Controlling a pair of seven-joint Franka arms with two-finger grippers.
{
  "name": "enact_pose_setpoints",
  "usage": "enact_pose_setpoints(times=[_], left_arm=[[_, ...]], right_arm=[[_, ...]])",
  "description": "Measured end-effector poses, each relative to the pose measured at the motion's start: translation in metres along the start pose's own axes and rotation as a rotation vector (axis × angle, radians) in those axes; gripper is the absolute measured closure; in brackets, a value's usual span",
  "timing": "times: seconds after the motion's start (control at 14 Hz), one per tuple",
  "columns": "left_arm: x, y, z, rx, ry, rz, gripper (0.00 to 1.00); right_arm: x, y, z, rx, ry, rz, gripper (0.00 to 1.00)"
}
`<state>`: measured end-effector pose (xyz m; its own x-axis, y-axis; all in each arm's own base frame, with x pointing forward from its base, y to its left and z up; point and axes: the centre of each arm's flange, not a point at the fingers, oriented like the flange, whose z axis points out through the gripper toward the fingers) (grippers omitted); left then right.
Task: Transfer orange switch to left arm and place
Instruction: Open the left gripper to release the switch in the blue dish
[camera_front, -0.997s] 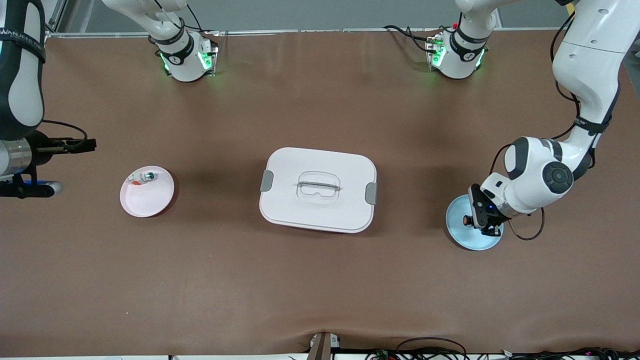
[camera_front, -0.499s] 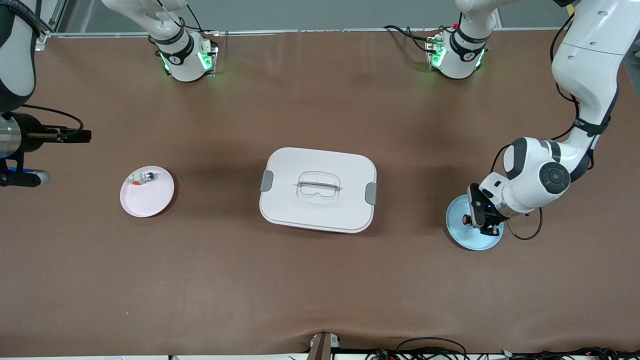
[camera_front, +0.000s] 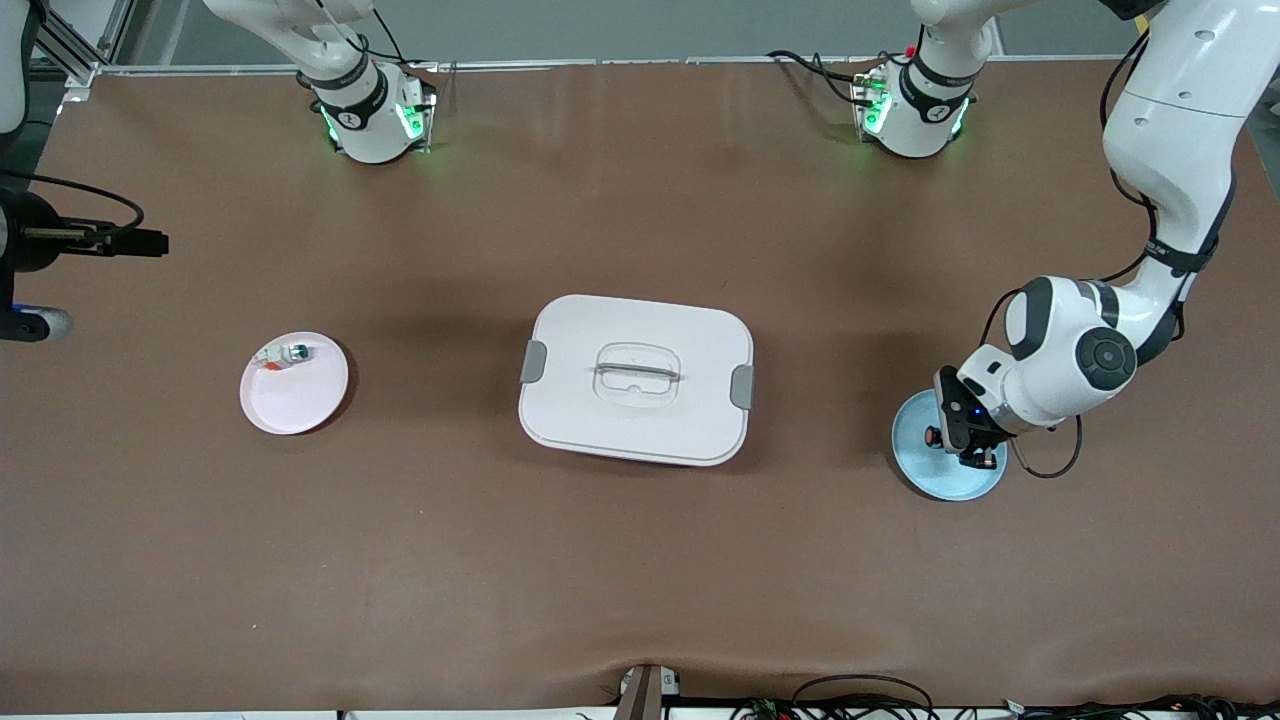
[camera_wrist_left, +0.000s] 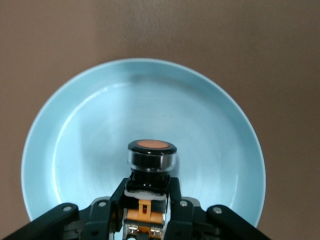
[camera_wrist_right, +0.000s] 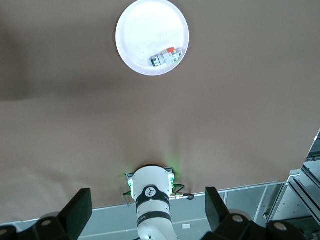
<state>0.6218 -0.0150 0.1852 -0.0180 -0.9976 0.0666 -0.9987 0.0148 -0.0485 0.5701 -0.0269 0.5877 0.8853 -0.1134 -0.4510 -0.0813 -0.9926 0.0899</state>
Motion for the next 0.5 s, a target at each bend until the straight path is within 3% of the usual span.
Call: enact_pose_setpoints(times=[0.28,0.43,0.5], left_arm=[[-0.010,-0.006,-0.010,0.022,-0.005,-0.023,0.18],[-0.011,-0.012,-0.032,0.047,-0.018,-0.075,0.00],[-0.009,-0.014,-0.047,0.047,-0.028,-0.114,0.00]], right_arm=[[0.000,-0.003,0.001,0.018,0.004,-0.011,0.00],[-0.002,-0.003,-0.004,0.023,0.036,-0.012,0.00],[-0.005,-0.002,-0.007,0.027,0.065,-0.013,0.00]])
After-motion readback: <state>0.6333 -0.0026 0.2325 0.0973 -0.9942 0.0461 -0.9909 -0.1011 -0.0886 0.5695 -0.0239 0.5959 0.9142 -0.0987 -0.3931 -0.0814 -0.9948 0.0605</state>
